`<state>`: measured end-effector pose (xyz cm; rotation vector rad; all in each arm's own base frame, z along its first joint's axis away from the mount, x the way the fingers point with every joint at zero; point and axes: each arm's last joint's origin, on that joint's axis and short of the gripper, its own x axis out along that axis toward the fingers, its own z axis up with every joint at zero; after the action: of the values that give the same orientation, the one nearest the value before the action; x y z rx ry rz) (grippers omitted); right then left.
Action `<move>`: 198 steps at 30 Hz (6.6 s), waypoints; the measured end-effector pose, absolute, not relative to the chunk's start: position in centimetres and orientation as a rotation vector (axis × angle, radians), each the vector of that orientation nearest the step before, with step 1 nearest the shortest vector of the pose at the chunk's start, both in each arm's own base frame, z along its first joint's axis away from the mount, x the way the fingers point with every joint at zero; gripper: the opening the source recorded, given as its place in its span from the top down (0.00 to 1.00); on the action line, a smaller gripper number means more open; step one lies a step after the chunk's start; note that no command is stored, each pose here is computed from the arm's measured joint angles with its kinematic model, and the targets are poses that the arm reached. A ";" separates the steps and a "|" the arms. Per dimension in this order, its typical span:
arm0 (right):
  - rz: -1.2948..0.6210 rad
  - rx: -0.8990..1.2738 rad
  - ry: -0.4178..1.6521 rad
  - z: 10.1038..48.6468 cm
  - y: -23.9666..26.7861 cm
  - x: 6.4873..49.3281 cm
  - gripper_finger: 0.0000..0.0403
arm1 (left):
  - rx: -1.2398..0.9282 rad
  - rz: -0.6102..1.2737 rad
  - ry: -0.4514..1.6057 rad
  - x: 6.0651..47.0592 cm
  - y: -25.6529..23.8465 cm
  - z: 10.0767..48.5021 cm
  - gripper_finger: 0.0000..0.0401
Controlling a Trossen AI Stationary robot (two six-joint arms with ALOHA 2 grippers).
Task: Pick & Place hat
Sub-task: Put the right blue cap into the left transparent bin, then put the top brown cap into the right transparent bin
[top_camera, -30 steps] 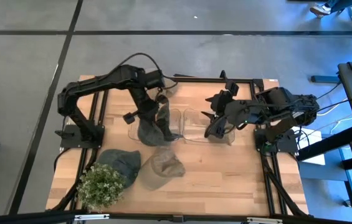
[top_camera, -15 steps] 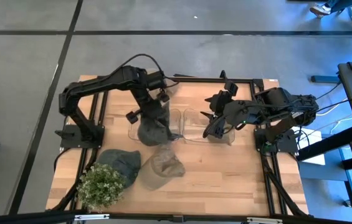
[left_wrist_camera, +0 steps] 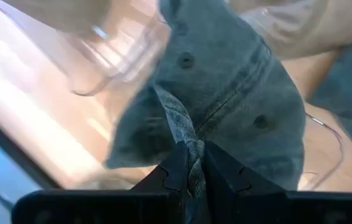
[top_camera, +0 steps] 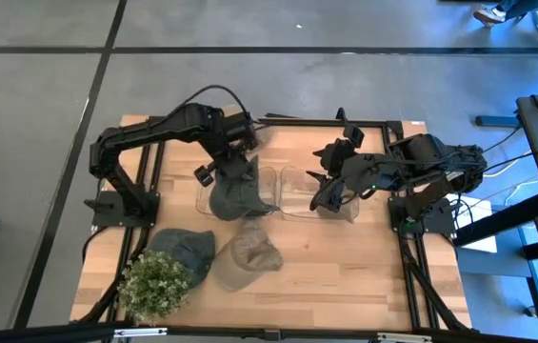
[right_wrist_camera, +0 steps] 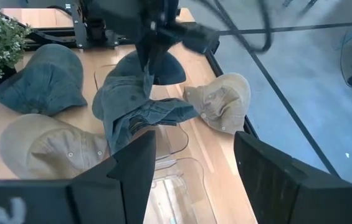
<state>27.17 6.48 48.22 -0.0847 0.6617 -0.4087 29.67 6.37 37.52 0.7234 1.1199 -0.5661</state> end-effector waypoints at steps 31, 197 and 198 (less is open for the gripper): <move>-0.408 -0.092 0.674 48.1 6.5 27.1 0.46 | 0.652 -0.689 1.031 31.3 5.1 35.1 0.93; -0.535 -0.012 0.540 37.5 -13.7 18.8 0.46 | -0.039 0.362 1.221 30.1 29.0 16.9 0.44; -0.535 -0.012 0.540 37.5 -13.7 18.8 0.46 | -0.061 0.353 1.211 30.2 29.0 16.7 0.44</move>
<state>18.82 -13.73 37.51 -0.0119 0.5399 -0.5348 30.20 28.95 16.73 -0.0613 1.2109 0.3529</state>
